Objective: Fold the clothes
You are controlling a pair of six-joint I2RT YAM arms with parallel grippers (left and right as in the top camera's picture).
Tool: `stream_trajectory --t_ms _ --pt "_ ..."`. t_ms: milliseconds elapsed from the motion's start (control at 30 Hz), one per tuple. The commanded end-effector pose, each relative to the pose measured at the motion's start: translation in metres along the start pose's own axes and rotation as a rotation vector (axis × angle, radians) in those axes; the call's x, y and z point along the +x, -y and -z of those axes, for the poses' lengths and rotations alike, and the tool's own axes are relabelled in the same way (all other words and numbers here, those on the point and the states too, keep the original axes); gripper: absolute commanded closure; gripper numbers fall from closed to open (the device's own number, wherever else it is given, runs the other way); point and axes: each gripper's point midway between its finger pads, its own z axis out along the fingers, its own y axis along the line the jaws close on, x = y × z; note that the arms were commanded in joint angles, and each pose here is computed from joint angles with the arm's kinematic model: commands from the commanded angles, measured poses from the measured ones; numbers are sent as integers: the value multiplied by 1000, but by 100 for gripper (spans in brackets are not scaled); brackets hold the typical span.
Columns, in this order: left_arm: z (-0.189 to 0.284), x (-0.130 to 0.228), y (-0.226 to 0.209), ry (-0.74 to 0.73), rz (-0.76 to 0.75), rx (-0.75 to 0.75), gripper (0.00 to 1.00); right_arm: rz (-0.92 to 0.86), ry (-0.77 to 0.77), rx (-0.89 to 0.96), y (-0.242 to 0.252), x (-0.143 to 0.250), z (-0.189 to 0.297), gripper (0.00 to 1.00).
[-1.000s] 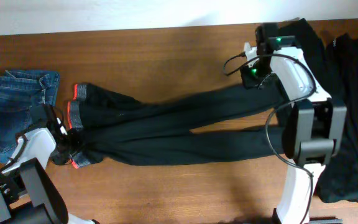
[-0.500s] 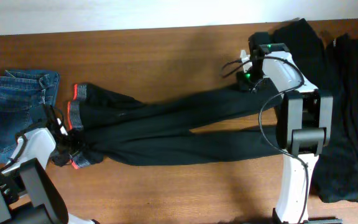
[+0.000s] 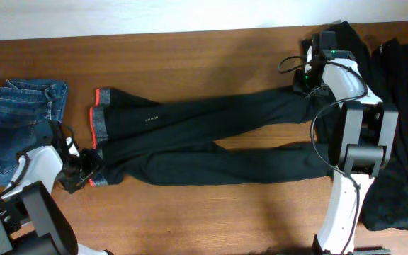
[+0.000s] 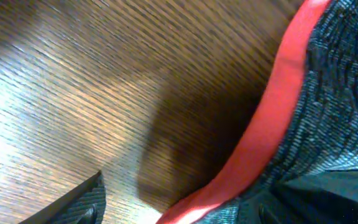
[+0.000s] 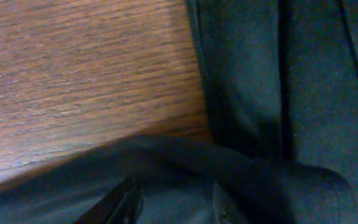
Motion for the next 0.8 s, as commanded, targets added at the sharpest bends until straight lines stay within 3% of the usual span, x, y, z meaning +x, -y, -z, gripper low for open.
stream_trajectory --t_ms 0,167,267,333,500,667,767 --pt "-6 12 7 -54 8 56 25 33 -93 -12 0 24 -27 53" --pt "-6 12 7 -53 8 56 25 139 16 -79 -39 -14 32 51" --pt "-6 12 8 -54 8 60 24 383 100 -249 -114 -30 96 51" --pt "-6 13 10 -58 8 75 25 608 115 -316 -170 -14 119 46" --pt "-4 17 23 -78 10 147 24 1128 124 -377 -271 48 118 28" --pt "-3 18 26 -86 11 167 24 1454 173 -430 -344 99 115 14" --pt "-3 18 26 -86 11 167 23 1563 277 -449 -387 113 117 6"
